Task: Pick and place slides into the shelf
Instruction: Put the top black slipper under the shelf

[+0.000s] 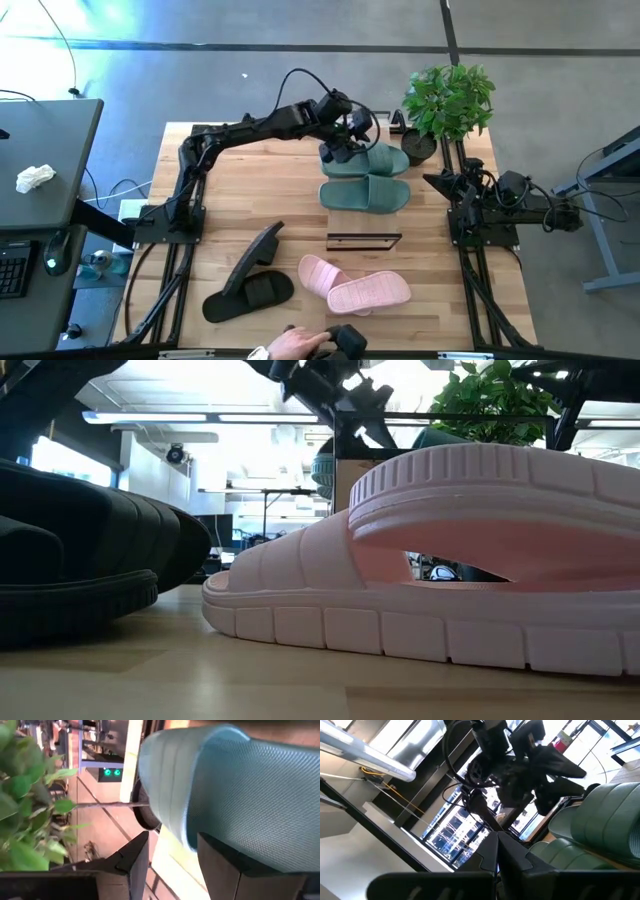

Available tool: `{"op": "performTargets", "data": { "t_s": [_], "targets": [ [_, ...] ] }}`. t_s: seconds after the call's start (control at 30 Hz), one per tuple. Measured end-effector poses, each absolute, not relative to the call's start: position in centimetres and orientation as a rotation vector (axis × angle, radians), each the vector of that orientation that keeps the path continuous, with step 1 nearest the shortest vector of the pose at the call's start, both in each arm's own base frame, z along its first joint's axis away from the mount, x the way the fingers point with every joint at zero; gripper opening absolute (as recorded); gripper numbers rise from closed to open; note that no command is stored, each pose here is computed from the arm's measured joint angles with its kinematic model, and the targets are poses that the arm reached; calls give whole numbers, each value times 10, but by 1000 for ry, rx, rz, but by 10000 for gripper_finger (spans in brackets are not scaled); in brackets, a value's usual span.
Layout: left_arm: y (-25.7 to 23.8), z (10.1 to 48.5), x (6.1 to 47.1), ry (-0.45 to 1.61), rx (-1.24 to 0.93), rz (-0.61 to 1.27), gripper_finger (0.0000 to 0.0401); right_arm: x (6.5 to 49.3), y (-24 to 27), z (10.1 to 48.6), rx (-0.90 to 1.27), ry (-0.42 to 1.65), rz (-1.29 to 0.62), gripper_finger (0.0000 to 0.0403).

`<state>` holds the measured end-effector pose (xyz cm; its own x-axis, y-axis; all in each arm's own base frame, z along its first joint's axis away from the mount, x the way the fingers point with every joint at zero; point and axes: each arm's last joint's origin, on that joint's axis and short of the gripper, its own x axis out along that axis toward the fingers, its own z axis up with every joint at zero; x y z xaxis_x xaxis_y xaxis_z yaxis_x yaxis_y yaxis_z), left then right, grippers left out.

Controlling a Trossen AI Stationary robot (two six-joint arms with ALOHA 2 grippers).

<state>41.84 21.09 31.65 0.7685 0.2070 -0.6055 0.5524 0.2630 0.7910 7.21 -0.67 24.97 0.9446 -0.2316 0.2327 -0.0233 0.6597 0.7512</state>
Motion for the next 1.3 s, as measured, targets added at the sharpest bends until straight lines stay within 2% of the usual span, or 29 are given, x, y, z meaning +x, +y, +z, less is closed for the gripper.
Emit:
{"op": "performTargets", "data": {
  "t_s": [0.27, 0.5, 0.63, 0.77, 0.87, 0.97, 1.17, 1.3],
  "targets": [
    [198, 347, 391, 796, 1116, -174, 152, 72, -6, 250, 848, -320, -105, 1],
    [168, 380, 355, 862, 685, -63, 152, 72, -3, 251, 840, -286, -9, 1],
    [138, 398, 334, 861, 437, -83, 152, 72, -1, 251, 831, -252, 85, 1],
    [104, 413, 320, 826, 220, -184, 152, 72, 3, 252, 820, -211, 193, 1],
    [74, 420, 314, 831, 125, -270, 152, 72, 5, 252, 809, -185, 260, 1],
    [46, 420, 307, 918, 68, -280, 152, 72, 6, 252, 801, -162, 309, 1],
    [-3, 409, 290, 1216, 23, -86, 152, 71, 7, 252, 794, -143, 349, 1],
    [-26, 400, 286, 1272, -9, 122, 152, 71, 7, 252, 794, -143, 349, 1]
  ]
}}
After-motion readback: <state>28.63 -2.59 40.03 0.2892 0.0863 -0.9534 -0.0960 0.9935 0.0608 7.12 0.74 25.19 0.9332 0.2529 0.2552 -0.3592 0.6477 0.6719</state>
